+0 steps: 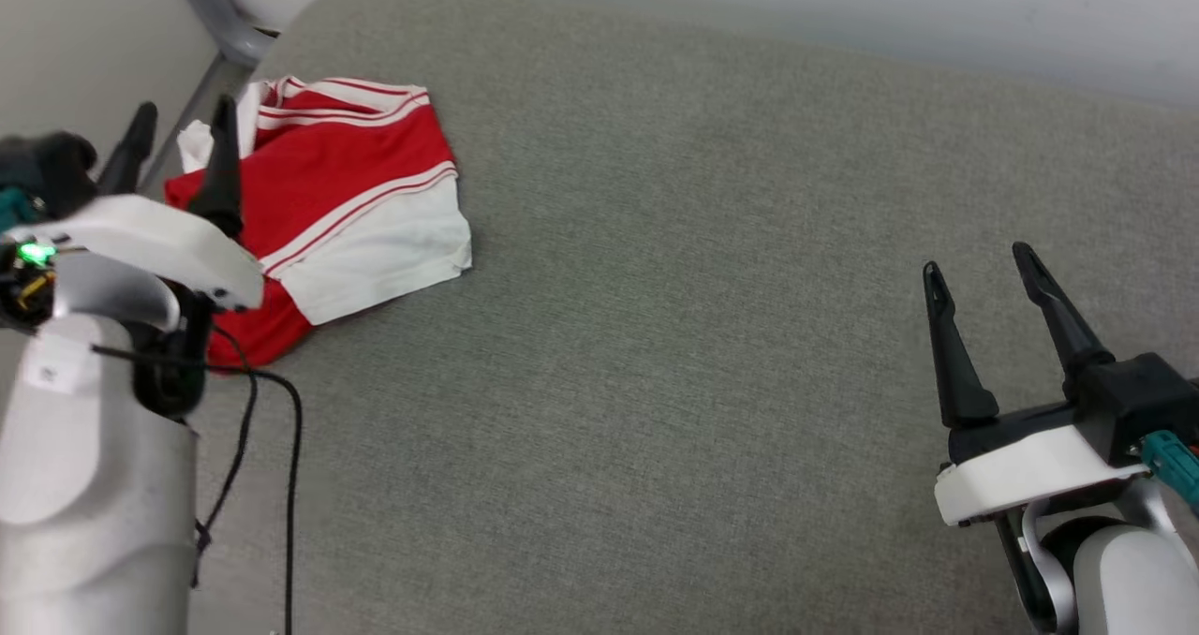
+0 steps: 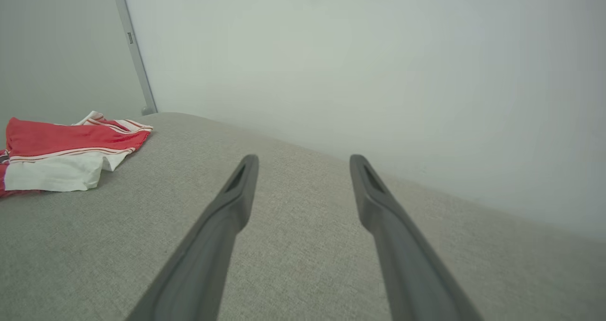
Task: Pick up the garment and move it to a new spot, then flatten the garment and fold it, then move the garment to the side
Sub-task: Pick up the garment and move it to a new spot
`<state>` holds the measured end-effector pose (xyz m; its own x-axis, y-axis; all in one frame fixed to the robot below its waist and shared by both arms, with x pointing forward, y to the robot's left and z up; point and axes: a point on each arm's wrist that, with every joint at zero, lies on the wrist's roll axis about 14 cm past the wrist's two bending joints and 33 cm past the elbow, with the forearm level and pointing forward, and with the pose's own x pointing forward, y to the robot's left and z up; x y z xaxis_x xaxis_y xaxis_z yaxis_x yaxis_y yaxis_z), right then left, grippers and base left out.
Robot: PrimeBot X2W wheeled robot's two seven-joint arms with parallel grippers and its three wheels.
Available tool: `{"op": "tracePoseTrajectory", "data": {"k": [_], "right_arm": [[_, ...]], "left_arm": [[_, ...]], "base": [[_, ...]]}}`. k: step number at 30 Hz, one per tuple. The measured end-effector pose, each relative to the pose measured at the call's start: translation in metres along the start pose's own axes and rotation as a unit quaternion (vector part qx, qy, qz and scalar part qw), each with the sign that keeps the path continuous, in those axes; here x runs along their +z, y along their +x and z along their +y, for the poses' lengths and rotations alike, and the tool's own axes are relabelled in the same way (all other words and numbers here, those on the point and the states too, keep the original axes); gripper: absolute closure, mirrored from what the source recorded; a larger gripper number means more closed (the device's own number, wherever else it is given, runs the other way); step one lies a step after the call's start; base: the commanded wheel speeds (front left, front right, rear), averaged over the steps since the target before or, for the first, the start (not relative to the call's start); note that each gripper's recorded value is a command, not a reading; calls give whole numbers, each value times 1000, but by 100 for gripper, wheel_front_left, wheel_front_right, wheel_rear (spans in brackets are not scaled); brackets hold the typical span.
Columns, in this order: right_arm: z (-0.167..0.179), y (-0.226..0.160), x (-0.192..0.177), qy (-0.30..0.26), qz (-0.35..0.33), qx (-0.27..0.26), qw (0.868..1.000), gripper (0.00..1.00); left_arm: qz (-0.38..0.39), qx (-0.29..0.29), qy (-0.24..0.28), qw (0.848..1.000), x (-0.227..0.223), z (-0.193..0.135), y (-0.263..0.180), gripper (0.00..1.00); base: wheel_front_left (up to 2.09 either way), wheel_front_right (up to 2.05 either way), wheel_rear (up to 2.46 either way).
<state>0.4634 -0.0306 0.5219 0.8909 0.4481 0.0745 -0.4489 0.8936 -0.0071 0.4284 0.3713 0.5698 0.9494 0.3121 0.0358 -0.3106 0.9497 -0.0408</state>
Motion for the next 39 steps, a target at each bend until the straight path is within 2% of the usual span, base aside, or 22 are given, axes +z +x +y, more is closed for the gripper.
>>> {"op": "tracePoseTrajectory", "data": {"k": [4, 9, 13, 17, 20, 23, 26, 27, 28, 29, 30, 34, 37, 39], "right_arm": [[-15, 3, -9, 1, 7, -17, 1000, 0], [-31, 9, -24, 0, 16, -34, 999, 0], [-40, 13, -39, 2, 27, -42, 999, 0], [-49, 15, -52, 5, 38, -50, 998, 0], [-54, 16, -60, 5, 42, -54, 998, 0], [-60, 15, -67, 5, 50, -62, 997, 0], [-63, 14, -70, 5, 53, -65, 996, 0], [-65, 13, -72, 5, 56, -68, 996, 0], [-66, 13, -73, 5, 57, -69, 996, 0], [-66, 13, -73, 5, 57, -69, 996, 0], [-66, 13, -73, 5, 58, -69, 996, 0], [-66, 13, -70, 7, 56, -69, 996, 0], [-66, 13, -64, 5, 50, -70, 996, 0], [-66, 12, -59, 4, 47, -70, 996, 0]], "left_arm": [[78, -24, 5, 997, -16, -8, 32, 0], [208, -35, 1, 977, -54, -6, 56, 0], [319, -29, -1, 947, -97, 3, 57, 0], [418, -19, -16, 908, -143, 8, 46, 0], [464, -15, -34, 885, -170, 6, 38, 0], [516, -8, -41, 856, -198, 6, 22, 0], [533, -4, -42, 845, -206, 7, 19, 0], [547, -5, -37, 836, -212, 6, 16, 0], [550, -3, -39, 834, -213, 7, 16, 33], [550, -3, -39, 834, -213, 7, 16, 78], [553, -2, -40, 832, -214, 6, 14, 100], [546, -3, -24, 837, -214, 8, 14, 100], [530, -4, -15, 848, -210, 9, 15, 100], [510, -6, -6, 860, -205, 9, 18, 100]], "base": [[0, 0, 0], [0, 0, 0], [0, 0, 0], [0, 0, 0], [0, 0, 0], [0, 0, 0], [0, 0, 0], [0, 0, 0], [0, 0, 0], [0, 0, 0], [0, 0, 0], [0, 0, 0], [0, 0, 0], [0, 0, 0]]}}
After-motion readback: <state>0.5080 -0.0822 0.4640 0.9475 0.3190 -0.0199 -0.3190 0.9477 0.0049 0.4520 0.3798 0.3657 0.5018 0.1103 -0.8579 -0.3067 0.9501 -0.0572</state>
